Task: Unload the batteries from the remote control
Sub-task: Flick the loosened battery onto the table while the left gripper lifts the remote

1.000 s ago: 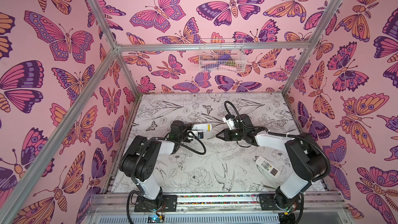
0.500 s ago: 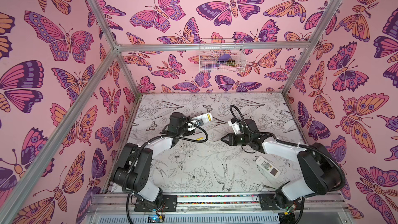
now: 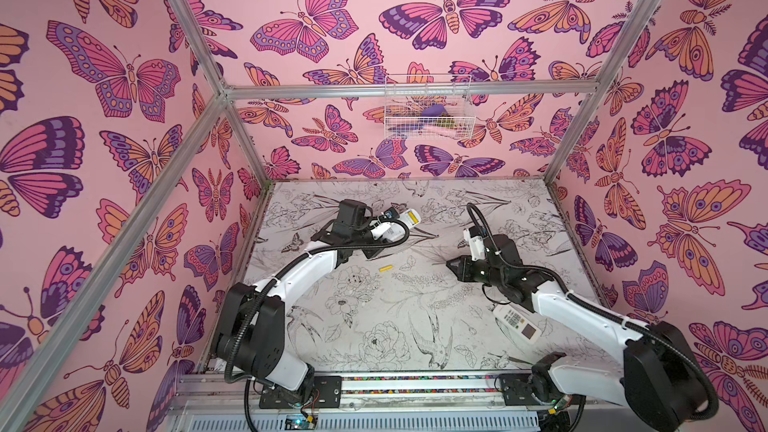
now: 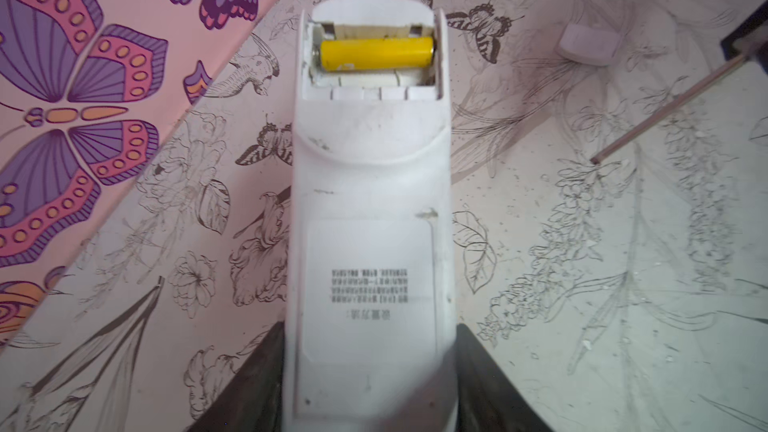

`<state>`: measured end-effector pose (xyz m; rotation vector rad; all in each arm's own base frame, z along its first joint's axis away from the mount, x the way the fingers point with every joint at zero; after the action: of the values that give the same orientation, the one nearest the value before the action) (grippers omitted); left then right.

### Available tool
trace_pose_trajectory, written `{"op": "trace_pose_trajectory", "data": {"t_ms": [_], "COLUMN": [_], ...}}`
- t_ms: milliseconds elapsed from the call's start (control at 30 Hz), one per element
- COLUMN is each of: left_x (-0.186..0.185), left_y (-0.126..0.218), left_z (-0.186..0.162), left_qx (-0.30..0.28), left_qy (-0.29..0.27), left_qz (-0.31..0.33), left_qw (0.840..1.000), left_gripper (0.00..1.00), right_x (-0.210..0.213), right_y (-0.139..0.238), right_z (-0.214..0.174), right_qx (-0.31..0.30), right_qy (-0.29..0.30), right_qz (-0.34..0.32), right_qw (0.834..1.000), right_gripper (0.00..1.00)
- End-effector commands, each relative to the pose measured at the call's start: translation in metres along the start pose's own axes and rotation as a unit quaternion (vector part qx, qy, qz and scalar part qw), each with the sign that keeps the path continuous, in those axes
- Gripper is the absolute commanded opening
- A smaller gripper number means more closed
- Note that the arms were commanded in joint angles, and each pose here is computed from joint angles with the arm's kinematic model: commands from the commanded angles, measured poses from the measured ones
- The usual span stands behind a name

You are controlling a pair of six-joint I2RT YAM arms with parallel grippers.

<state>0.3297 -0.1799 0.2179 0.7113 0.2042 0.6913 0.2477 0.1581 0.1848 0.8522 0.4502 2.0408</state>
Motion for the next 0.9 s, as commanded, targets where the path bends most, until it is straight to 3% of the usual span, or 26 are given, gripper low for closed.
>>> {"op": "trace_pose_trajectory", "data": {"t_ms": [0, 233, 433, 867], "left_x": [-0.026, -0.06, -0.092, -0.108], "left_y": [0.006, -0.004, -0.031, -0.059], "left_z": [0.002, 0.007, -0.008, -0.038], "left_qx": [0.038, 0.077, 0.124, 0.16], "left_qy": [0.047, 0.148, 0.134, 0.151], "left_qz": [-0.05, -0.101, -0.113, -0.101], "left_qw": [0.997, 0.981, 0.977, 0.97], "left_gripper": [0.27, 0.27, 0.29, 0.32], "right_x": [-0.011, -0.022, -0.024, -0.033], "right_y": [0.013, 0.029, 0.035, 0.04], "right_z": [-0.006, -0.019, -0.027, -0.052], "right_qx": [0.002, -0.019, 0.004, 0.003], "right_qy": [0.005, -0.01, -0.01, -0.029], "right_qz": [-0.06, -0.105, -0.114, -0.123], "right_qw": [0.998, 0.994, 0.993, 0.992], "right_gripper": [0.0, 0.0, 0.0, 0.0]}}
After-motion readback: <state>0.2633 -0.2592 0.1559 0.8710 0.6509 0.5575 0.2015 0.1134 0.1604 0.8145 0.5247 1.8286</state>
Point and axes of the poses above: each gripper's point midway between its finger pads, its own y axis back along the fingers, its own x axis along the line the jaws close on, z = x × y, the point moved 8 cm from there along y, back along the fingers, and after that the axes turned 11 degrees about y, right-handed, at the moved point
